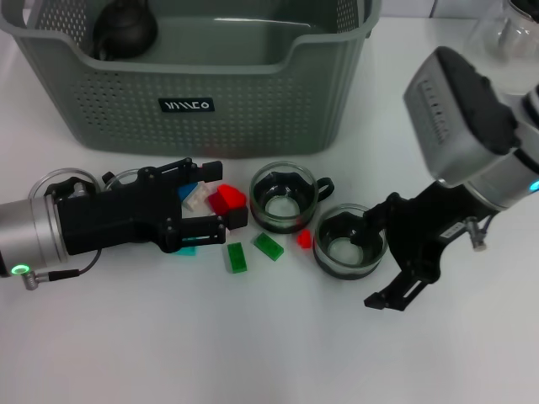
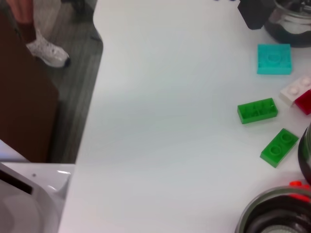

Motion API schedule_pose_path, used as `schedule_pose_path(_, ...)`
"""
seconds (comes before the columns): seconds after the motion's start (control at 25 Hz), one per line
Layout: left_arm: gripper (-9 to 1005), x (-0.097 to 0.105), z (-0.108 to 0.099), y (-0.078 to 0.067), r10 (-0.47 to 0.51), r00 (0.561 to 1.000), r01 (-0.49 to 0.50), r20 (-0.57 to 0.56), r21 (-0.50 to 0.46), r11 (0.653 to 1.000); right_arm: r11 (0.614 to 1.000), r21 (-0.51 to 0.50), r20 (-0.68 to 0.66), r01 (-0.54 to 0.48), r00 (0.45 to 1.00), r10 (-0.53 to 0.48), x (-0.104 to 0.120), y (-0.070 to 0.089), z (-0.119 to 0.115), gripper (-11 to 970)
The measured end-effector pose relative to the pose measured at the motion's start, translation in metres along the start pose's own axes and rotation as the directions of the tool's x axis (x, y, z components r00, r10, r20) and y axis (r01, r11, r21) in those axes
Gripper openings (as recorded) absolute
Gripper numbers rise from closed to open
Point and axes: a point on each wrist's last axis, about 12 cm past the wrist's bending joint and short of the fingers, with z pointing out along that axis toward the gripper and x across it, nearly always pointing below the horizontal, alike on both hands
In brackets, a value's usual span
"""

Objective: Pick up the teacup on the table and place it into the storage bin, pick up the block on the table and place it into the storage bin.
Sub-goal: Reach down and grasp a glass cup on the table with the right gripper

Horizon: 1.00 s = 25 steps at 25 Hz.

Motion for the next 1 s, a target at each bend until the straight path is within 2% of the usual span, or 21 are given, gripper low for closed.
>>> schedule_pose_path(0.36, 859, 0.000, -0.002, 0.001, 0.014, 1.000, -0.014, -0.002, -0.002, 1.000, 0.998, 0.040, -0.069, 0.043, 0.997, -0.040, -0.018, -0.005, 0.015, 923)
schedule_pose_path(0.64, 859, 0.000, -0.003, 0.001, 0.018, 1.000, -0.018, -0.004, -0.005, 1.000, 0.996, 0.044, -0.128, 0.075, 0.989, -0.069, -0.024, -0.002, 0.030, 921)
schedule_pose_path(1.0, 860, 0.000, -0.005, 0.002, 0.028, 1.000, -0.029, -0.002, -0.012, 1.000, 0.997, 0.074, -0.135, 0.016, 0.991, -0.005, -0.030, -0.005, 0.031, 919)
